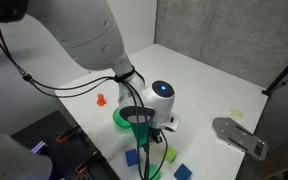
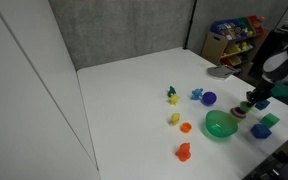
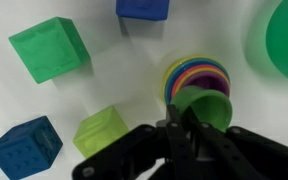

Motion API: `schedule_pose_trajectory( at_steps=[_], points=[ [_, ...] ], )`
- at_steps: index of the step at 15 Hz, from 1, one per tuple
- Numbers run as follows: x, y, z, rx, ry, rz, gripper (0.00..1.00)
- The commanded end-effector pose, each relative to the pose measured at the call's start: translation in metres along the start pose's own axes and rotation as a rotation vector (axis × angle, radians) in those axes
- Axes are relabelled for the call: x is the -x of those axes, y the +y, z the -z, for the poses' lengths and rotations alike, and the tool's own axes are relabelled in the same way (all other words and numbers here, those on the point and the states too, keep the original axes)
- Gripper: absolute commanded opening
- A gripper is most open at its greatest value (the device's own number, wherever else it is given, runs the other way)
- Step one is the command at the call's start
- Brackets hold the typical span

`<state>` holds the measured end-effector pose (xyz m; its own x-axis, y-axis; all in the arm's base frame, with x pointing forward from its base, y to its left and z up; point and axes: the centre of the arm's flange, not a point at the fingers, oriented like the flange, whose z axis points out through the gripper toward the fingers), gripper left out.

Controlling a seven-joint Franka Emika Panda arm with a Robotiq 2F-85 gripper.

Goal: Put the small green bowl in the purple bowl

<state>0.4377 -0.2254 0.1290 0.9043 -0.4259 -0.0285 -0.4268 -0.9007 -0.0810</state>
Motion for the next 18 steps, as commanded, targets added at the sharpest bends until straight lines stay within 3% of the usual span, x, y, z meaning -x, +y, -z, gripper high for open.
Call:
schedule_pose_trajectory(
  at_steps=[1, 15, 16, 17, 18],
  points=[
    [-0.010, 0.009, -0.005, -0.059, -0.020, 0.001, 0.05],
    [-0.001, -0.003, -0.003, -0.104, -0.017, 0.046, 0.05],
    [0.000, -0.003, -0.003, -0.104, -0.015, 0.049, 0.08],
    [0.000, -0.003, -0.002, -0.105, -0.015, 0.051, 0.34],
    [0.001, -0.004, -0.001, -0.106, -0.014, 0.054, 0.35]
  ],
)
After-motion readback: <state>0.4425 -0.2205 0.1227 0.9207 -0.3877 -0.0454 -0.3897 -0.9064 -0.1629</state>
